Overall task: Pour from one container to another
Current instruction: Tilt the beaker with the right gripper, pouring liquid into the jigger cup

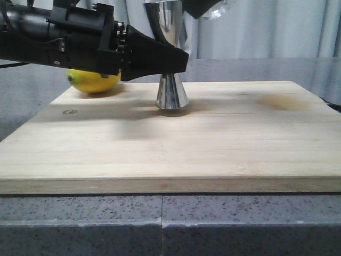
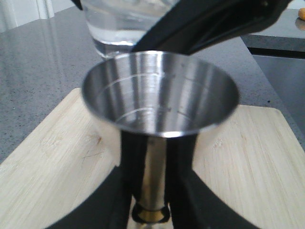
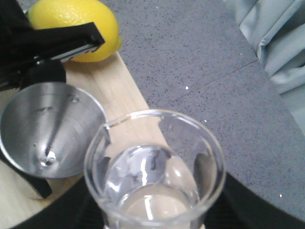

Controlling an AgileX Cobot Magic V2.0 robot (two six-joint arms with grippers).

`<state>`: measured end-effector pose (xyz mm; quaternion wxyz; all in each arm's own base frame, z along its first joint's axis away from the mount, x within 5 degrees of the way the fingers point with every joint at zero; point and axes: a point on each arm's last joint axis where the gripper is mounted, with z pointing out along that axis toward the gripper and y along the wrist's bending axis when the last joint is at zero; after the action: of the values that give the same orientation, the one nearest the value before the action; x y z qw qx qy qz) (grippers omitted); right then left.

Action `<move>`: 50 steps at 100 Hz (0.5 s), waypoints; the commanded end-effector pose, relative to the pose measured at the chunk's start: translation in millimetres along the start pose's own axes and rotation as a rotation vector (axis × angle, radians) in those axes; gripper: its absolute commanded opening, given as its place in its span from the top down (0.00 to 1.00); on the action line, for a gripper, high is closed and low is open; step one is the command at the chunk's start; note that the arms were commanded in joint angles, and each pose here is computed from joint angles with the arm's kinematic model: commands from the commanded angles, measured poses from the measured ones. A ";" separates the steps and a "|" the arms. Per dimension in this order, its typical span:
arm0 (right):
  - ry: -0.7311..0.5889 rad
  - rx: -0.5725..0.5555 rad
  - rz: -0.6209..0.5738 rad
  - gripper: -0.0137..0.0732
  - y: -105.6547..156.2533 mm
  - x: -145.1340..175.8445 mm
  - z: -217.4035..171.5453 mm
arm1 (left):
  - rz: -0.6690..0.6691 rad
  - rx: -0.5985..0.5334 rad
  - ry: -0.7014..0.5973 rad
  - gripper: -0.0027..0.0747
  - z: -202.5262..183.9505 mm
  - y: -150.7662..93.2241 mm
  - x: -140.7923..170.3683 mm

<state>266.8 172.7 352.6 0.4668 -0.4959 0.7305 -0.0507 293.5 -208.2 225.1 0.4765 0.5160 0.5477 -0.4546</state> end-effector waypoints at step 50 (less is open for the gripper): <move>-0.064 0.108 -0.180 0.56 -14.3 -13.9 -16.9 | 0.035 0.032 -0.156 0.82 -1.6 -5.4 -33.2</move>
<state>268.2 170.0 351.6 0.4551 -0.5387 0.7016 -0.1018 293.5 -208.2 225.1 0.4765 0.5160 0.5477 -0.4546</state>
